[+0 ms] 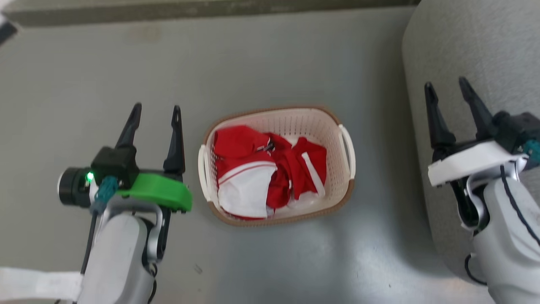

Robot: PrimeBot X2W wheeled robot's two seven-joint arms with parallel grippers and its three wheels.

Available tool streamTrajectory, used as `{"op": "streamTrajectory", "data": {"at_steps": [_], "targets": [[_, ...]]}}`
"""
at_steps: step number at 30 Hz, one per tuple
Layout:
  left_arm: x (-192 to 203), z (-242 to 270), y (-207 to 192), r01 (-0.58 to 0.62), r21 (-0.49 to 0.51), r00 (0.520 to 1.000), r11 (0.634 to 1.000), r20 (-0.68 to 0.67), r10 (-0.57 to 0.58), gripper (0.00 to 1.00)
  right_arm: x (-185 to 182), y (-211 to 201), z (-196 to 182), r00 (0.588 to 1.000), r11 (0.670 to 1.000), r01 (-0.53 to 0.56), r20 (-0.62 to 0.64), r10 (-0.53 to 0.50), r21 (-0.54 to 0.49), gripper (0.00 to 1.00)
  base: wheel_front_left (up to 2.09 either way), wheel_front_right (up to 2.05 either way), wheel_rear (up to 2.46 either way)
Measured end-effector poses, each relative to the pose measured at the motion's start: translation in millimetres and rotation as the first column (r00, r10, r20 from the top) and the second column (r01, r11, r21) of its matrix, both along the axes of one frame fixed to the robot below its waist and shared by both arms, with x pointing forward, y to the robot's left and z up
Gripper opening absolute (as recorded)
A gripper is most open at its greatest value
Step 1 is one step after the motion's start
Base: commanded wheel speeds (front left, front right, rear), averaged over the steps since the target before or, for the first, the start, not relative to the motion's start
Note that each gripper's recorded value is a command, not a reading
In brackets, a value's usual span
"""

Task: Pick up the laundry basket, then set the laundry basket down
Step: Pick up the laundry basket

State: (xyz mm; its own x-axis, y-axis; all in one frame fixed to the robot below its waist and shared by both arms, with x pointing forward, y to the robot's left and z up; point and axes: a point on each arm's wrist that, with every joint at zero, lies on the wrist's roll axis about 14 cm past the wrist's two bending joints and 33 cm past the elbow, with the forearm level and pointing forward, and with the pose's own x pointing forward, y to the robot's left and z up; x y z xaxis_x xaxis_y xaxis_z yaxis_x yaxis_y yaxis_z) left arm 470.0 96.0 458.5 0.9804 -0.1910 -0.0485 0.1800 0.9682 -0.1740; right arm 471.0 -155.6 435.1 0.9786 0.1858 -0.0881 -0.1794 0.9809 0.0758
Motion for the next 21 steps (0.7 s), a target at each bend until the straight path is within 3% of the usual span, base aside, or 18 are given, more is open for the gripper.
{"op": "streamTrajectory", "data": {"at_steps": [11,21], "targets": [[39,-57,-3,0.019,0.003,0.989,1.0,-0.145,-0.018,1.0,40,16,-47,0.995,0.998,-0.061,-0.078,0.06,-0.005,1.0,0.0,0.0,0.0],[53,-120,-3,0.04,0.011,0.95,0.999,-0.311,-0.035,1.0,52,33,-106,0.971,0.993,-0.116,-0.213,0.111,-0.01,1.0,0.0,0.0,0.0]]}}
